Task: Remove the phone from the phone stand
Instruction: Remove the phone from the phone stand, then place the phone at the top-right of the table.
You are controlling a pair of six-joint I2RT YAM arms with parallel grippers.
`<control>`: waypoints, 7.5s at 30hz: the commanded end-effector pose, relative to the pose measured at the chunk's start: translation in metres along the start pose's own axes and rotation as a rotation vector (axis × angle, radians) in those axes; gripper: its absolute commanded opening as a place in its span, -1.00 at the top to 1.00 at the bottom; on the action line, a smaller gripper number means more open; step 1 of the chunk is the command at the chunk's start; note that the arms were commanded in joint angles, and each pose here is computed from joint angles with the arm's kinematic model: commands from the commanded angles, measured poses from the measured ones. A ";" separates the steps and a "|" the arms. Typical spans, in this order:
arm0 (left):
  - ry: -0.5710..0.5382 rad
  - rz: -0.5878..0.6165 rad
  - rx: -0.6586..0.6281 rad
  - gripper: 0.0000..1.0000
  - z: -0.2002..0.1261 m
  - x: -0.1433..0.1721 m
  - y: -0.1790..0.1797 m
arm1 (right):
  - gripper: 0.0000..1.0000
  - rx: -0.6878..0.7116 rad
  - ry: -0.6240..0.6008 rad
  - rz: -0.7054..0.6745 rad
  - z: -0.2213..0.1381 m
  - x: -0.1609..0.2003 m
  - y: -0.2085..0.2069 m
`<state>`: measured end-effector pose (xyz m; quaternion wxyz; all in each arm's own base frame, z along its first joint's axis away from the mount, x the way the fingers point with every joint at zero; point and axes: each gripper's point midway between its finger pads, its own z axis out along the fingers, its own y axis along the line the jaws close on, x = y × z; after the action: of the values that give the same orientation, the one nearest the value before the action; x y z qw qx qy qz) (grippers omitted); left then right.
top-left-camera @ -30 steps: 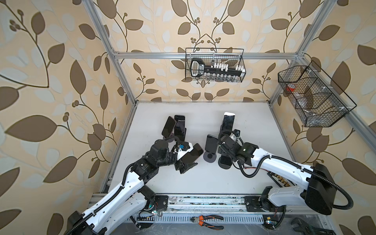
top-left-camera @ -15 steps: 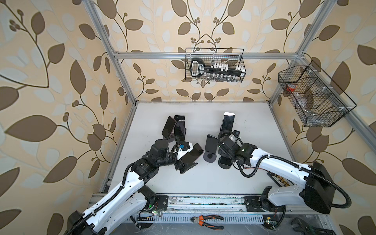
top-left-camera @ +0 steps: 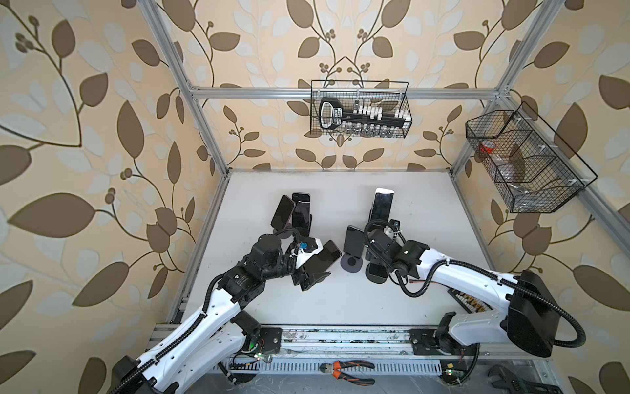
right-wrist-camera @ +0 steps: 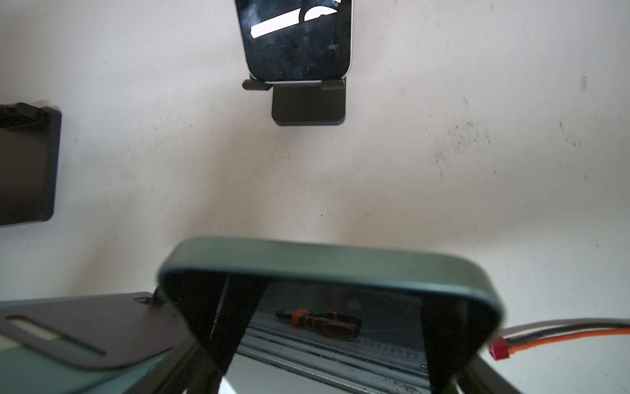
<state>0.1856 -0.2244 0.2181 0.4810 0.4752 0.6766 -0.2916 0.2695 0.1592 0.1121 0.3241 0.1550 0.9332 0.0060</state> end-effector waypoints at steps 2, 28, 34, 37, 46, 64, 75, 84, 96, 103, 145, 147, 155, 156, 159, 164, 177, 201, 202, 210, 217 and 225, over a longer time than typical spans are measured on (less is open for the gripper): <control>-0.044 0.047 -0.005 -0.97 -0.005 -0.019 -0.001 | -0.66 0.019 0.011 -0.008 0.004 0.005 -0.006; -0.032 0.036 -0.013 -0.97 -0.007 -0.020 0.000 | -0.57 -0.027 0.018 -0.018 -0.001 0.005 0.000; -0.040 0.033 -0.017 -0.97 -0.009 -0.024 0.000 | -0.54 -0.043 0.014 -0.022 -0.003 0.003 0.001; -0.042 0.030 -0.019 -0.97 -0.010 -0.025 0.000 | -0.52 -0.049 0.010 -0.022 -0.005 0.002 0.001; -0.047 0.028 -0.023 -0.96 -0.014 -0.028 -0.001 | -0.48 -0.059 0.006 -0.024 -0.006 0.000 0.003; -0.043 0.034 -0.016 -0.96 -0.017 -0.029 -0.003 | -0.47 -0.063 0.008 -0.017 -0.005 0.002 0.003; -0.046 0.024 -0.020 -0.96 -0.018 -0.029 -0.003 | -0.46 -0.077 -0.010 -0.027 -0.010 -0.002 0.001; -0.054 0.024 -0.018 -0.96 -0.017 -0.032 -0.002 | -0.43 -0.104 -0.026 -0.035 -0.018 -0.008 0.003; -0.059 0.020 -0.018 -0.96 -0.017 -0.034 -0.002 | -0.33 -0.155 -0.029 -0.072 -0.029 -0.014 0.011; -0.060 0.022 -0.018 -0.96 -0.017 -0.035 -0.002 | -0.27 -0.189 -0.028 -0.090 -0.036 -0.017 0.017; -0.145 -0.023 -0.006 -0.94 -0.012 -0.086 0.012 | -0.02 -0.275 -0.063 -0.158 -0.084 -0.081 0.000; -0.150 -0.020 -0.003 -0.94 -0.010 -0.093 0.014 | -0.01 -0.278 -0.055 -0.159 -0.082 -0.092 -0.007; -0.161 -0.001 0.016 -0.89 0.011 -0.121 0.023 | -0.01 -0.205 -0.064 -0.122 -0.063 -0.134 -0.046; -0.161 0.005 0.022 -0.89 0.015 -0.126 0.023 | -0.01 -0.197 -0.059 -0.115 -0.059 -0.138 -0.051; -0.160 0.034 0.045 -0.89 0.027 -0.140 0.022 | -0.01 -0.171 -0.043 -0.103 -0.048 -0.149 -0.063; -0.158 0.072 0.082 -0.89 0.050 -0.155 0.017 | -0.02 -0.141 -0.006 -0.100 -0.025 -0.162 -0.076; -0.169 0.034 0.068 -0.90 0.099 -0.185 0.027 | -0.04 -0.098 0.068 -0.128 0.042 -0.202 -0.083; -0.134 -0.010 0.071 -0.94 0.155 -0.183 0.048 | -0.04 -0.107 0.219 -0.169 0.164 -0.236 -0.095; -0.131 -0.010 0.071 -0.94 0.156 -0.181 0.049 | -0.04 -0.112 0.223 -0.172 0.168 -0.236 -0.094; -0.106 0.016 0.057 -0.95 0.165 -0.171 0.052 | -0.05 -0.142 0.244 -0.166 0.198 -0.241 -0.086; -0.087 0.022 0.050 -0.95 0.174 -0.163 0.056 | -0.05 -0.199 0.245 -0.167 0.215 -0.255 -0.071; -0.061 0.058 0.050 -0.97 0.179 -0.157 0.058 | -0.05 -0.249 0.241 -0.169 0.228 -0.258 -0.056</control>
<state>0.3182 -0.4074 0.2730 0.4651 0.4871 0.6696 -0.3132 0.5803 -0.0031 0.0802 0.2270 0.0488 0.9683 0.0918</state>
